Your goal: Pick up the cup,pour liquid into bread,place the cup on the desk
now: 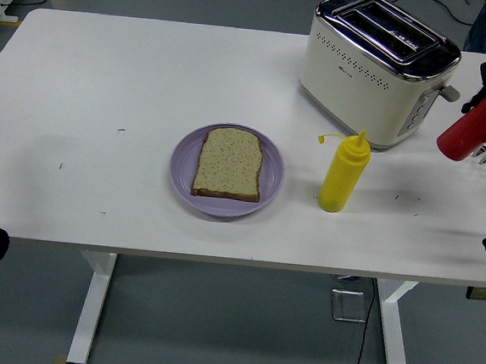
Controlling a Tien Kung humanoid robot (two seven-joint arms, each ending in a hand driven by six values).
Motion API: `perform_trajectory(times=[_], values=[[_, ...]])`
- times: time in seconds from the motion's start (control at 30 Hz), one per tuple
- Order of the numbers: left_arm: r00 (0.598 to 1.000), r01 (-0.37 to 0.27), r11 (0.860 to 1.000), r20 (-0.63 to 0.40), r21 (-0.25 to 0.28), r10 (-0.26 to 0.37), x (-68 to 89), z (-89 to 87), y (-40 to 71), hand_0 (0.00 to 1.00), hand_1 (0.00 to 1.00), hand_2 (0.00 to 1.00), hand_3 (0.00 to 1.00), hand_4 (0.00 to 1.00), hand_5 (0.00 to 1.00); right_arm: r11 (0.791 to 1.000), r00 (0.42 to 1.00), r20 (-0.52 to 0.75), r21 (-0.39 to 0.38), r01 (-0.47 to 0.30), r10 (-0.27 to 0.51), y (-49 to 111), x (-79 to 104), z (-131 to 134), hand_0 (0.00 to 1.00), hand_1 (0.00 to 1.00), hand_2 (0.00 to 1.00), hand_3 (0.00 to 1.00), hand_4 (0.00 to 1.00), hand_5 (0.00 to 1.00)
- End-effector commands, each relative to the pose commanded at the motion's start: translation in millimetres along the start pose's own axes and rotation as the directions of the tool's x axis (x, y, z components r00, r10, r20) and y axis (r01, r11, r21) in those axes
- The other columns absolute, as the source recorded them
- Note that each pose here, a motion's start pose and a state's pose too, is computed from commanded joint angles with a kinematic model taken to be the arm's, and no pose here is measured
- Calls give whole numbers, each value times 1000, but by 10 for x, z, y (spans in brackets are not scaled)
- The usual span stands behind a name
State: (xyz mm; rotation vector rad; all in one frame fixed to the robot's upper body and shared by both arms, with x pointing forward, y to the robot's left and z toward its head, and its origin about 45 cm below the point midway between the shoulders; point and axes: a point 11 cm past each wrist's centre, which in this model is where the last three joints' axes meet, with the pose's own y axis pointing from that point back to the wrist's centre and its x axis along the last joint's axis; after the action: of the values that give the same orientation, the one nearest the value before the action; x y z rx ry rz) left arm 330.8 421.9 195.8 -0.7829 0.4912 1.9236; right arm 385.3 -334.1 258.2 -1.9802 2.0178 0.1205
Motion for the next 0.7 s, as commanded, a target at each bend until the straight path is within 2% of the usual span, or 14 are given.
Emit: perform_trajectory(times=[0.3,0.6,0.63,0.7], values=[[1000,0,1000,1,3,0,2,-10,4,783,731,731,686,567,998,999,995,-97,7,-36,36,174,82,319,27,52,200,303,507,271],[1000,2,1000,-2,-2,-2,-11,6,-8,783,730,733,686,566,998,999,987,-156,4,-40,40,256,9,584,49,61,208,307,510,275],[1000,2,1000,-2,-3,-2,-12,8,-9,783,731,733,687,566,998,999,986,-160,6,-42,42,260,2,602,70,98,223,314,513,278],[1000,1,1000,-3,-4,-1,-9,12,-10,783,731,733,687,566,998,999,984,-173,11,-40,42,272,-25,648,70,98,223,314,513,278]])
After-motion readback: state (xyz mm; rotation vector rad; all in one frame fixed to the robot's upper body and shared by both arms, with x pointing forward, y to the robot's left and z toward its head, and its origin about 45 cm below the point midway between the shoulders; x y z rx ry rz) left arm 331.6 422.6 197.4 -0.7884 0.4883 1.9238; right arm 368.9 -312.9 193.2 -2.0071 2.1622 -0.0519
